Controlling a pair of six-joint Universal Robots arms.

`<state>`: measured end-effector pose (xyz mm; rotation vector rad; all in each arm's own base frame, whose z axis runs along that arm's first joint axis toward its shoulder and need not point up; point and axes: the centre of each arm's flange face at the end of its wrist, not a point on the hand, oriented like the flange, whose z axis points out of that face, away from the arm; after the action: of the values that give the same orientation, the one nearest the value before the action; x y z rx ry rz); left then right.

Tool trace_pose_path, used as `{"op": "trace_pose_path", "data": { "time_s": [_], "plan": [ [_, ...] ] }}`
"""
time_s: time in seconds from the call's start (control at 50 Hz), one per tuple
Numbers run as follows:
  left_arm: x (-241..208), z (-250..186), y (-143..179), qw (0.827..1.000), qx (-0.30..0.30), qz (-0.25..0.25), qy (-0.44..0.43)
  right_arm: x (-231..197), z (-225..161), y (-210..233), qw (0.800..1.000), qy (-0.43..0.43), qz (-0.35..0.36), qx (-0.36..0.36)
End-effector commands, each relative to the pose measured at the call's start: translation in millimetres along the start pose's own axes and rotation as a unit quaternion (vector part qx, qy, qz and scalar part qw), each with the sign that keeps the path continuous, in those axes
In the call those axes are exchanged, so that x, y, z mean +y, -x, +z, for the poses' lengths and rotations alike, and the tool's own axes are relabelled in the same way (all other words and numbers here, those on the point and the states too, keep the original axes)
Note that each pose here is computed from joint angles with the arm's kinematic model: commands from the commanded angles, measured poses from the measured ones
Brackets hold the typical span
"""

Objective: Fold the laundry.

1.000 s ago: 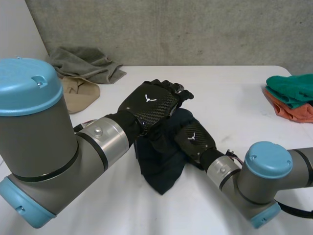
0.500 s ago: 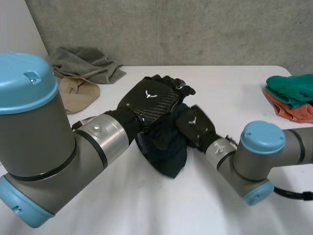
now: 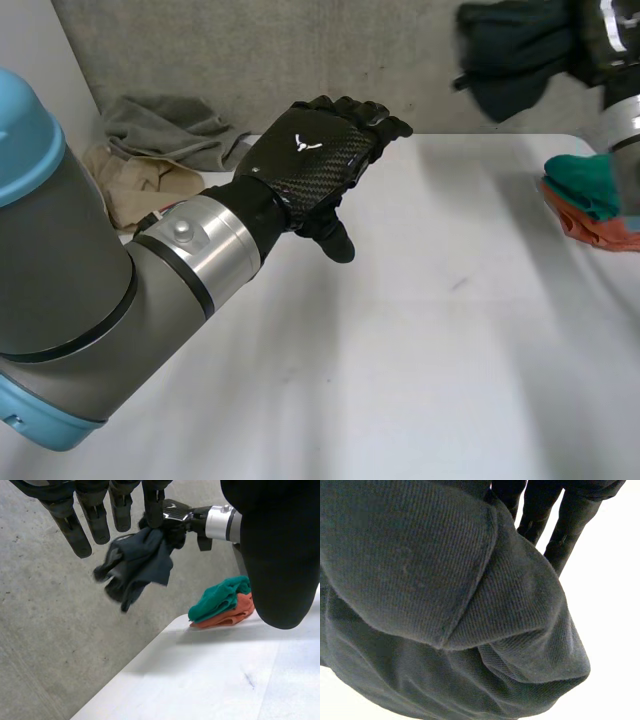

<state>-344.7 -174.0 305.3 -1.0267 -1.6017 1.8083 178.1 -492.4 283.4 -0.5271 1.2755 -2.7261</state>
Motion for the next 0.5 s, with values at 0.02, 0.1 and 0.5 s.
{"op": "trace_pose_path", "data": {
  "time_s": [0.02,0.1,0.5],
  "plan": [
    [3.9,1.0,-1.3,1.000,0.002,-0.003,0.006,68.4,-11.7,-79.2,0.998,0.021,-0.027,0.046],
    [5.6,2.3,-0.8,1.000,0.002,-0.003,0.007,110.9,-33.1,-110.1,0.998,0.043,-0.014,0.040],
    [13.3,1.6,-19.4,0.997,0.071,-0.010,0.006,217.0,-140.4,-149.8,0.986,0.151,0.057,-0.037]
  ]
}}
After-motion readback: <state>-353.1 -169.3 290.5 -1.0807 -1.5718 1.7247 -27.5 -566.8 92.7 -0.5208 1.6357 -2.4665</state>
